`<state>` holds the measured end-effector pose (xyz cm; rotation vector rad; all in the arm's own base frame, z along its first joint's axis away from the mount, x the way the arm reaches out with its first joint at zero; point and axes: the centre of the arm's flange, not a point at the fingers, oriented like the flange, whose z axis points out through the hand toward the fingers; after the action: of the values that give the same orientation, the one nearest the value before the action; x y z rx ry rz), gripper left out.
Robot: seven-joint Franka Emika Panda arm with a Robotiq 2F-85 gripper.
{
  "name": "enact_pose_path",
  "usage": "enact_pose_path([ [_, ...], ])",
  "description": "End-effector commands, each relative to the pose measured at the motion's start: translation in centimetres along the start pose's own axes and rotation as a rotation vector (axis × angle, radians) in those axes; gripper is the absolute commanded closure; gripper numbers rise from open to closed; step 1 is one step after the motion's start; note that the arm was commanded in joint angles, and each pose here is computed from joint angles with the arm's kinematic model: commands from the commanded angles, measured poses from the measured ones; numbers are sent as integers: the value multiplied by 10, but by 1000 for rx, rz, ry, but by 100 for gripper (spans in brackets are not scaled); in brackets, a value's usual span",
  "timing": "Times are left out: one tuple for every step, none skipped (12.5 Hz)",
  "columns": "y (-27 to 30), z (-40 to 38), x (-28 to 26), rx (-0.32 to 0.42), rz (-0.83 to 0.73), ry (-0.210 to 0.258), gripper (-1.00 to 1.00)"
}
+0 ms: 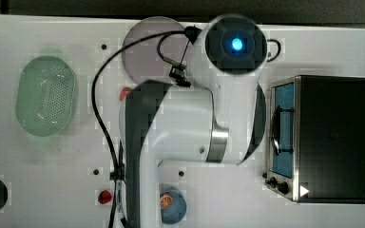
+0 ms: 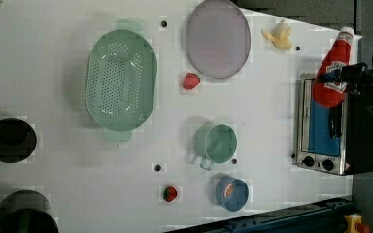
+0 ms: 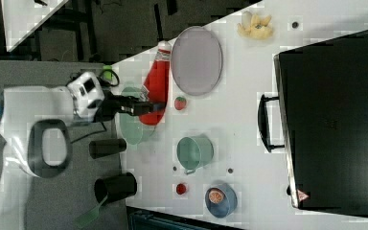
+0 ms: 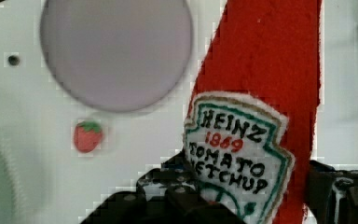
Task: Pick ketchup from plate and place it on table.
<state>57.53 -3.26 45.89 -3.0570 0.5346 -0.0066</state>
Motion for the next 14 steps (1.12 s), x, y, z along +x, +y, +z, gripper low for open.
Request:
enact_pose_path([
  [16, 78, -26, -26, 81, -81, -27],
  [20, 95, -34, -26, 83, -77, -26],
  [23, 113, -41, -26, 84, -74, -26],
  [26, 131, -47, -25, 87, -68, -27],
  [28, 147, -53, -24, 88, -66, -27],
  [30, 163, -58, -24, 89, -67, -27],
  [32, 178, -61, -23, 90, -69, -27],
  [33, 191, -63, -23, 91, -72, -27],
  [33, 204, -64, -22, 91, -75, -27],
  [33, 215, -64, -21, 92, -77, -27],
  [34, 225, -65, -20, 93, -80, -27],
  [35, 234, -65, -19, 94, -83, -27],
  [35, 241, -65, -19, 96, -84, -32],
  [35, 245, -65, -18, 96, -84, -51],
])
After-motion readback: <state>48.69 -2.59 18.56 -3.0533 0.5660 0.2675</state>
